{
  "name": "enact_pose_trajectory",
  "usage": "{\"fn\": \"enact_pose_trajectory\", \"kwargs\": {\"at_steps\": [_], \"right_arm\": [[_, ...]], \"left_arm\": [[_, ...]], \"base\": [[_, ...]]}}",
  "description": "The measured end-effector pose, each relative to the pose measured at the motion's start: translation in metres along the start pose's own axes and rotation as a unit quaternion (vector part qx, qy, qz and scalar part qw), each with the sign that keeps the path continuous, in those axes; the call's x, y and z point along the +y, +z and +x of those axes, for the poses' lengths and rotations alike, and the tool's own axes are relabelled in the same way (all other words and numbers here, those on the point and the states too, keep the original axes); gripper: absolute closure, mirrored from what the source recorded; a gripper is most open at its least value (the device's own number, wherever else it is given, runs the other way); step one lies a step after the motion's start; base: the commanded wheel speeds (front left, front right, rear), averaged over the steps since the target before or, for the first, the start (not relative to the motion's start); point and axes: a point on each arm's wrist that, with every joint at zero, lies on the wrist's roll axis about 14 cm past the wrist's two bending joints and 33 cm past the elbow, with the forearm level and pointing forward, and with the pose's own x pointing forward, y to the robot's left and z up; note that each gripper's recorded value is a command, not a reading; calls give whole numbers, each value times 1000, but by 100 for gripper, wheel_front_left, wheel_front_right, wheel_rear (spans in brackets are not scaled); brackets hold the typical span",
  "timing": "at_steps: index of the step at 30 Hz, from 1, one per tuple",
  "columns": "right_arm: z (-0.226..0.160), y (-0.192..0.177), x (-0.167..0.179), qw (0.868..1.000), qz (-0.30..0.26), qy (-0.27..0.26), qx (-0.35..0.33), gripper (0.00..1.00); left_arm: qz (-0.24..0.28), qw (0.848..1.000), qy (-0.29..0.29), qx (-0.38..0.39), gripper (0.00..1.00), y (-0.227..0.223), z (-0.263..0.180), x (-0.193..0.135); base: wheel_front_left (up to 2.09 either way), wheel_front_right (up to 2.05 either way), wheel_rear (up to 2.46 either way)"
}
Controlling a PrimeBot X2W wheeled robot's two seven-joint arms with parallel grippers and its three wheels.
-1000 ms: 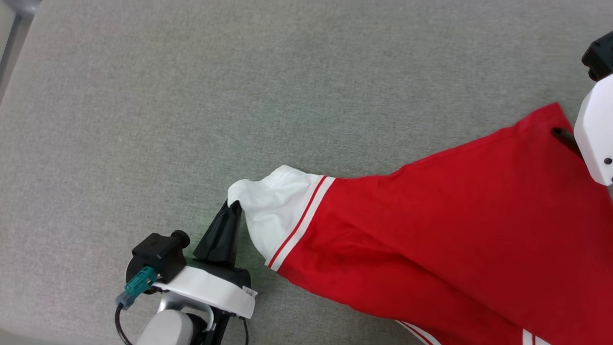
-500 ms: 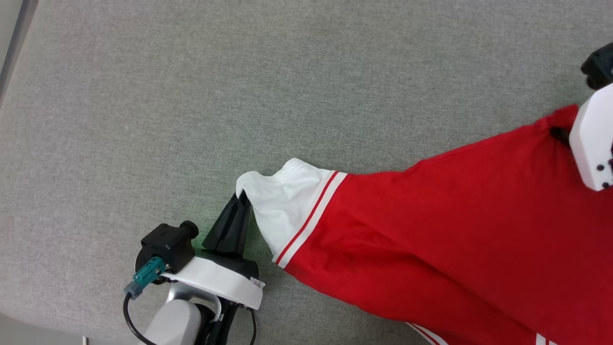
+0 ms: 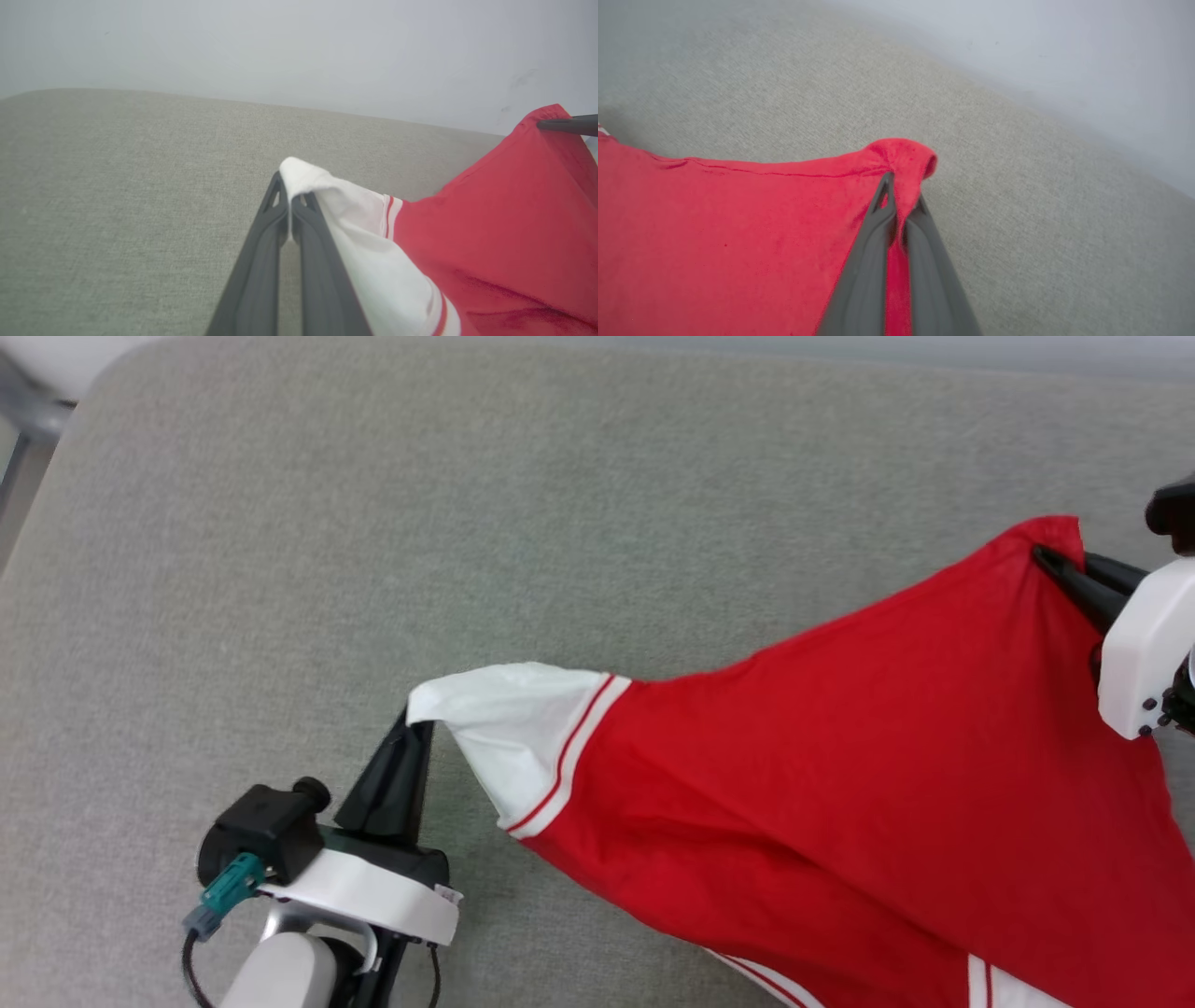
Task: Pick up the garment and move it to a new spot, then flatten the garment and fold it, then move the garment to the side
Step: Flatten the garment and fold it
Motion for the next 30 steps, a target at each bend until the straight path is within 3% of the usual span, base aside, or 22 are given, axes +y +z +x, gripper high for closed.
{"fn": "enact_pose_trajectory", "kwargs": {"at_steps": [6, 15, 26, 30], "right_arm": [[-48, 38, -7, 991, 16, -35, -125, 100], [-112, 101, -24, 956, 8, -104, -276, 100], [-113, 156, -52, 931, 0, -143, -335, 100], [-101, 183, -65, 924, -26, -153, -349, 100]], "left_arm": [[28, 997, -33, -59, 100, 43, 4, -16], [82, 972, -105, -196, 100, 151, 37, -59], [158, 929, -166, -292, 100, 242, 93, -100], [179, 914, -180, -315, 100, 266, 121, -111]], "base": [[0, 0, 0], [0, 0, 0], [0, 0, 0], [0, 0, 0]]}}
